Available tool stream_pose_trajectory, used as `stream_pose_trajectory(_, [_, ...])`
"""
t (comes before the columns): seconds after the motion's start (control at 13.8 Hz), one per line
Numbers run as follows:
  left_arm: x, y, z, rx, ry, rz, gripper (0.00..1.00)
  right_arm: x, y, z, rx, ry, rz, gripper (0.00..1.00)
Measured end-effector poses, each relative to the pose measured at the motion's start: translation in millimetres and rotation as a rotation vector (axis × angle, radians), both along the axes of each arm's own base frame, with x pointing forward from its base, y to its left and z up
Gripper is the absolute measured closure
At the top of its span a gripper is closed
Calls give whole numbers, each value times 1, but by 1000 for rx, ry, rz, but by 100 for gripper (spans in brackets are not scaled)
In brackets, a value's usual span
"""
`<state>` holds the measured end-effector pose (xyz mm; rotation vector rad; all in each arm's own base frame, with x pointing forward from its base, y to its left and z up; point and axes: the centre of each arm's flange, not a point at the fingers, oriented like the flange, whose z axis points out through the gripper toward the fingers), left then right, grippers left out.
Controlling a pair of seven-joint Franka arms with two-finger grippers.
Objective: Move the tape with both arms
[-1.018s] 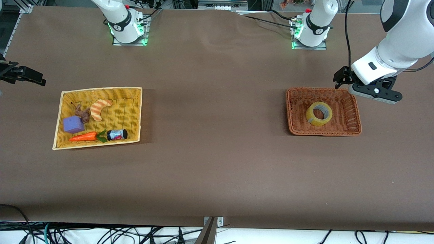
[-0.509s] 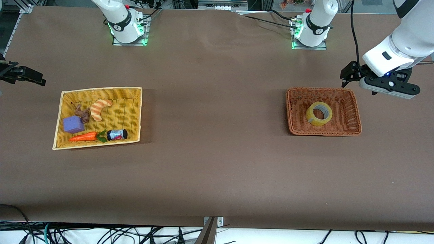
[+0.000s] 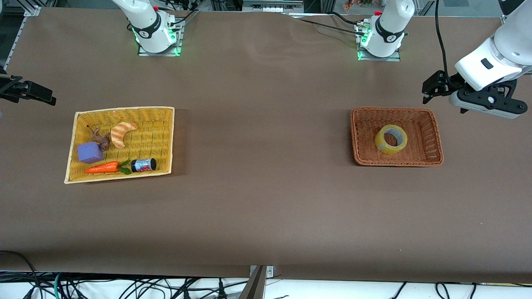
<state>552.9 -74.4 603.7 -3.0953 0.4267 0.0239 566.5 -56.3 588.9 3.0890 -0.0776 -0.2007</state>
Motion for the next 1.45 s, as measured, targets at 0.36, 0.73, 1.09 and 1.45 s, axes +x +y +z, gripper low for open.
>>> stream_pose_trajectory(0.36, [0, -7, -1, -1, 1, -10, 0, 0, -1, 0, 0, 0, -1, 0])
stream_pose_trajectory(0.73, [0, -6, 0, -2, 2, -2, 0, 0, -1, 0, 0, 0, -1, 0])
stream_pose_trajectory(1.09, [1, -2, -2, -2, 5, 7, 0, 0, -1, 0, 0, 0, -1, 0])
stream_pose_trajectory(1.45, [2, 1, -4, 0, 12, 104, 0, 0, -1, 0, 0, 0, -1, 0])
